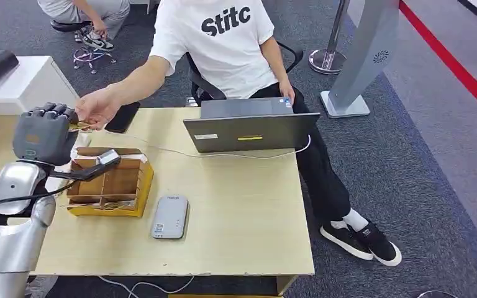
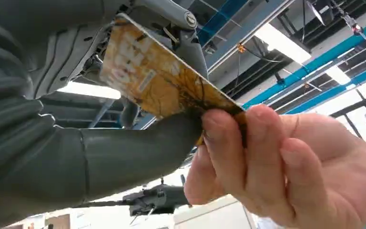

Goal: Pass the card to the sensor for recognition and then transmit it.

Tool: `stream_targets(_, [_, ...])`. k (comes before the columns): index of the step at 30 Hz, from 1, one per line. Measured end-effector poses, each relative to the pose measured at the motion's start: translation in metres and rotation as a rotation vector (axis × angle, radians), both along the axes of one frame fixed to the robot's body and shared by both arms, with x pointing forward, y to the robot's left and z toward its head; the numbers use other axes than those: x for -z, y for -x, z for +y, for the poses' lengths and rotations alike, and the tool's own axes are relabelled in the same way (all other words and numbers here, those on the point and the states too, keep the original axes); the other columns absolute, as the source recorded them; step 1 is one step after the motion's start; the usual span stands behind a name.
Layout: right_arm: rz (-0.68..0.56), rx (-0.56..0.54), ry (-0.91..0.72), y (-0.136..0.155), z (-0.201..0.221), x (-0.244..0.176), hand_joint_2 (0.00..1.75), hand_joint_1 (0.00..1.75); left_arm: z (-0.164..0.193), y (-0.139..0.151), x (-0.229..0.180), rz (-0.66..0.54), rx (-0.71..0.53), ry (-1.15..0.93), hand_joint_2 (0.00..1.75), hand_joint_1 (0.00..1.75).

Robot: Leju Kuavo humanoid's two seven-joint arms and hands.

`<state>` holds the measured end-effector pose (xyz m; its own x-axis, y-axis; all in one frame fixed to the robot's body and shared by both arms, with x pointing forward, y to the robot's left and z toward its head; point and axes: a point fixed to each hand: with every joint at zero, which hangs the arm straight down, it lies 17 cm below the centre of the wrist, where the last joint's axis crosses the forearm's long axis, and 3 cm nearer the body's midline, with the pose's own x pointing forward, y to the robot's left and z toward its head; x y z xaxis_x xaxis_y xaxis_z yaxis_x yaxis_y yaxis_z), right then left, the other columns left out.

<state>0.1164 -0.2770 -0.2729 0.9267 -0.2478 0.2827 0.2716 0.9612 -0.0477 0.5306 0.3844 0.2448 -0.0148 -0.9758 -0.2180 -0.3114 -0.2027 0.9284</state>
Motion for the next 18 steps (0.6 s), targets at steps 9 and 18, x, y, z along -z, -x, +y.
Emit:
stream_targets(9, [0.002,-0.005,0.010,0.001,-0.002,0.000,1.75,0.00,-0.022,0.022,0.014,-0.004,0.062,-0.003,1.75,1.75])
stream_targets(18, [0.002,-0.014,0.022,0.001,-0.003,0.000,1.75,0.00,-0.060,0.033,0.021,-0.003,0.157,-0.050,1.75,1.75])
